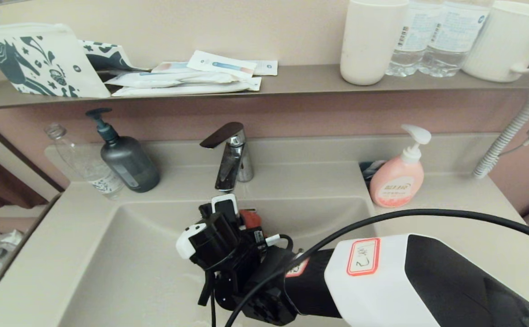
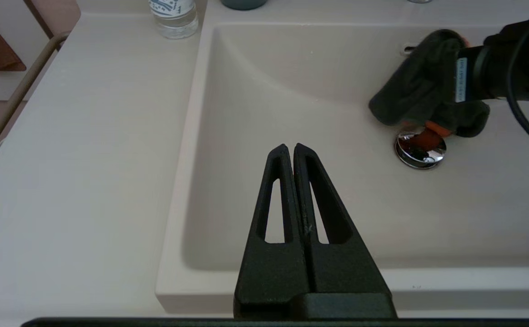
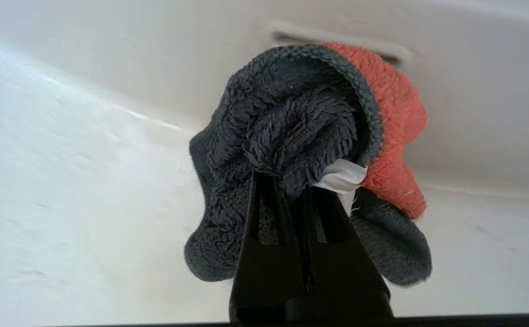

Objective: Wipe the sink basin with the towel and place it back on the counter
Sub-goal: Wipe the sink

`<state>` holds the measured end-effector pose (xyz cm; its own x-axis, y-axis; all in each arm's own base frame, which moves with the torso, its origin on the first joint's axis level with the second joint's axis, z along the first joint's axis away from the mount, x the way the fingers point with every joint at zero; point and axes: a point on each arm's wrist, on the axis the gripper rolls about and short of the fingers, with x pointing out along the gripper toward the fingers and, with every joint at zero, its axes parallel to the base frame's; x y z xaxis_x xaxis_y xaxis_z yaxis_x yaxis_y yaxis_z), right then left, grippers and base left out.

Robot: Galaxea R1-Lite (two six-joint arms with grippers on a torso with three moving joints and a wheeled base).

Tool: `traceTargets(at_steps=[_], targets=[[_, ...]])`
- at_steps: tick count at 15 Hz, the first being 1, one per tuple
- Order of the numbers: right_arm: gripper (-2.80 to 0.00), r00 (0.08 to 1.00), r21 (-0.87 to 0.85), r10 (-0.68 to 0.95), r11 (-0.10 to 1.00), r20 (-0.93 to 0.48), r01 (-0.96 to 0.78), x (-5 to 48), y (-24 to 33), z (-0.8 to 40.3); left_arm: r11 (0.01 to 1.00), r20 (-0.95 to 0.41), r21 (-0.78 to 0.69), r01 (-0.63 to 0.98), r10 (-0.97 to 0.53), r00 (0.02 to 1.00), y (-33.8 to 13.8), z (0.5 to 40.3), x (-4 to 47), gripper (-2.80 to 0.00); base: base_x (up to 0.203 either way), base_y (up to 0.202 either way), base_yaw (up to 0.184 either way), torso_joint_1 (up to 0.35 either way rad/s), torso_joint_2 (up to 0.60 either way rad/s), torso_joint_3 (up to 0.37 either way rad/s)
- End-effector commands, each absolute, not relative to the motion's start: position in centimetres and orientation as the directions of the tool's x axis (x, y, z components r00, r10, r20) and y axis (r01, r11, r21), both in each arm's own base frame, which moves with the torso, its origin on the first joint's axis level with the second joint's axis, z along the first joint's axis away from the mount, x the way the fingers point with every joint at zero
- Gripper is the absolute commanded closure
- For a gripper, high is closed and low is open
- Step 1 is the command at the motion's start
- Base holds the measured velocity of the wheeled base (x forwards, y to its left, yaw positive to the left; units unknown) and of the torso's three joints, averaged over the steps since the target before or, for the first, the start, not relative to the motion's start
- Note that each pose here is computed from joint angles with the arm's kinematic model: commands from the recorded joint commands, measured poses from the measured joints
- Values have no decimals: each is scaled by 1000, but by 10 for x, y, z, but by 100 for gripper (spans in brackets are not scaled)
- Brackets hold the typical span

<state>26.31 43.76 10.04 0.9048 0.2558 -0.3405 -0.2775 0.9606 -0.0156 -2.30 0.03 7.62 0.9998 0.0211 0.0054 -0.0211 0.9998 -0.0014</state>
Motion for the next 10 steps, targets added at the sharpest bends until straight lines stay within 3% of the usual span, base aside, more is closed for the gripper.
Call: traceTargets(at_steps=[1,4,10], targets=[[0,907,-12,256,961,-336,-275,266,444,92,1000,5,-2,-21,21,1000,0,76,-23,0,0,0,0,0,0,0],[0,925,5,256,964,-283,-265,280,448,86,1000,5,-2,-21,21,1000,0,76,-23,0,0,0,0,0,0,0],[0,941,19,214,976,-263,-217,291,422,112,1000,5,-2,-21,21,1000,0,76,-23,0,0,0,0,0,0,0]])
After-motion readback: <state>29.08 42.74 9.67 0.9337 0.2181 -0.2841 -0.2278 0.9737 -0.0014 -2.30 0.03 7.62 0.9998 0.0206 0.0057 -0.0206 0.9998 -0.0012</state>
